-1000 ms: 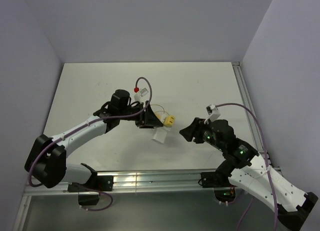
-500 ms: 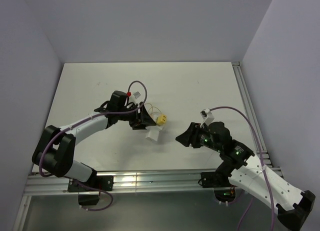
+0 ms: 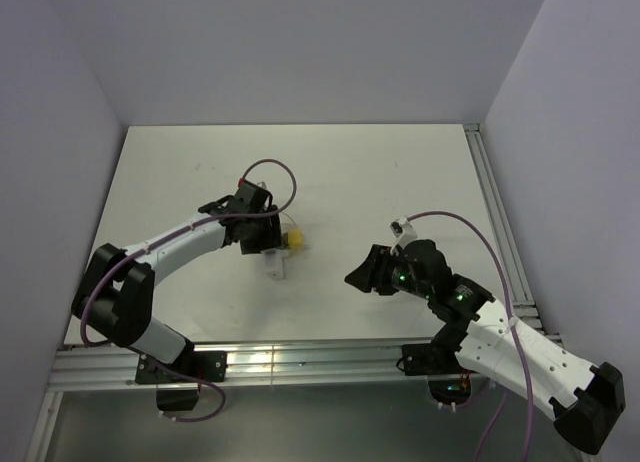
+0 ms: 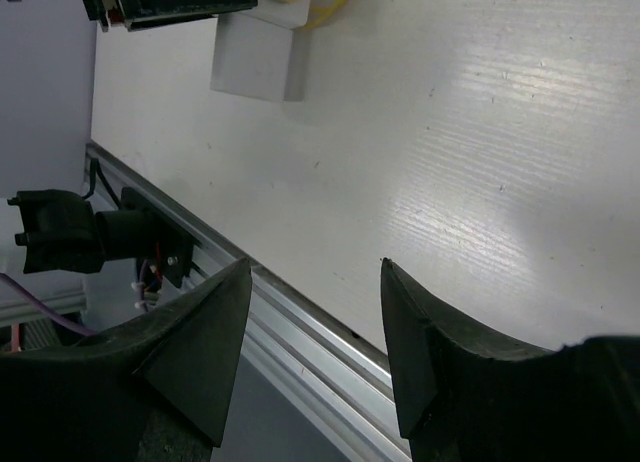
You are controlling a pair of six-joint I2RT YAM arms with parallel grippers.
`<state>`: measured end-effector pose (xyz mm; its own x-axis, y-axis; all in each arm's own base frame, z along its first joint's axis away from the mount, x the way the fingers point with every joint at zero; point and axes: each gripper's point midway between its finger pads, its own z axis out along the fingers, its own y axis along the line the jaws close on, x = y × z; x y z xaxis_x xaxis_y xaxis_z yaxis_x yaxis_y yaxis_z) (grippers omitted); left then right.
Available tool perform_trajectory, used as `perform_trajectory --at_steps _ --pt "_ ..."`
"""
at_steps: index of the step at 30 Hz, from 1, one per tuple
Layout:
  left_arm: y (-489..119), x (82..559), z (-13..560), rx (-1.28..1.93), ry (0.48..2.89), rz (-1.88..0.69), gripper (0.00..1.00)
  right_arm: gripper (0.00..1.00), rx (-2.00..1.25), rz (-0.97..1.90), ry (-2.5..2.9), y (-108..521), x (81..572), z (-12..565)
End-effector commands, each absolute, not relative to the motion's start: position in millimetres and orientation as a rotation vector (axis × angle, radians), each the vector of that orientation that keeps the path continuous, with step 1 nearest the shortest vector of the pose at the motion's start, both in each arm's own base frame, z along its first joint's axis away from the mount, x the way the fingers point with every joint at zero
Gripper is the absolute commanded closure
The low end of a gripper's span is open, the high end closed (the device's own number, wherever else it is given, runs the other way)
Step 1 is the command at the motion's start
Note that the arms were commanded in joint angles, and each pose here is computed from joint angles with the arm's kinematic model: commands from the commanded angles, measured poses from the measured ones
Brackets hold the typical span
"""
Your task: Insert the plug
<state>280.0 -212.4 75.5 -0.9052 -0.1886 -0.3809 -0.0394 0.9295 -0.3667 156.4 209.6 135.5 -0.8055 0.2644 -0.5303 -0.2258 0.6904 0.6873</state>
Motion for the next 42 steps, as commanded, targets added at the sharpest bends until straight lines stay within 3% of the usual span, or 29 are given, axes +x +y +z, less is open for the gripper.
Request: perform_trajectory --at_steps 1,4,9,13,16,27,42 --pt "-201 290 82 -0.151 2.617 -0.303 1.0 0.39 0.017 1.079 2.231 216 162 146" --pt "-197 288 74 -0.151 2.632 -0.238 0.97 0.39 0.011 1.086 2.226 218 162 148" --pt "-202 285 64 -0.123 2.641 -0.234 0.76 0.39 0.002 1.085 2.223 217 162 149" --pt "-199 285 76 -0.157 2.593 -0.239 0.48 0.39 0.002 1.092 2.216 217 161 150" --pt "-194 284 95 -0.169 2.541 -0.25 0.42 0.39 0.002 1.087 2.215 217 162 150" --pt "-199 282 94 -0.136 2.55 -0.28 0.4 0.39 -0.006 1.071 2.222 218 165 148" --pt "-203 295 91 -0.131 2.542 -0.254 0.3 0.36 -0.003 1.045 2.234 220 171 141"
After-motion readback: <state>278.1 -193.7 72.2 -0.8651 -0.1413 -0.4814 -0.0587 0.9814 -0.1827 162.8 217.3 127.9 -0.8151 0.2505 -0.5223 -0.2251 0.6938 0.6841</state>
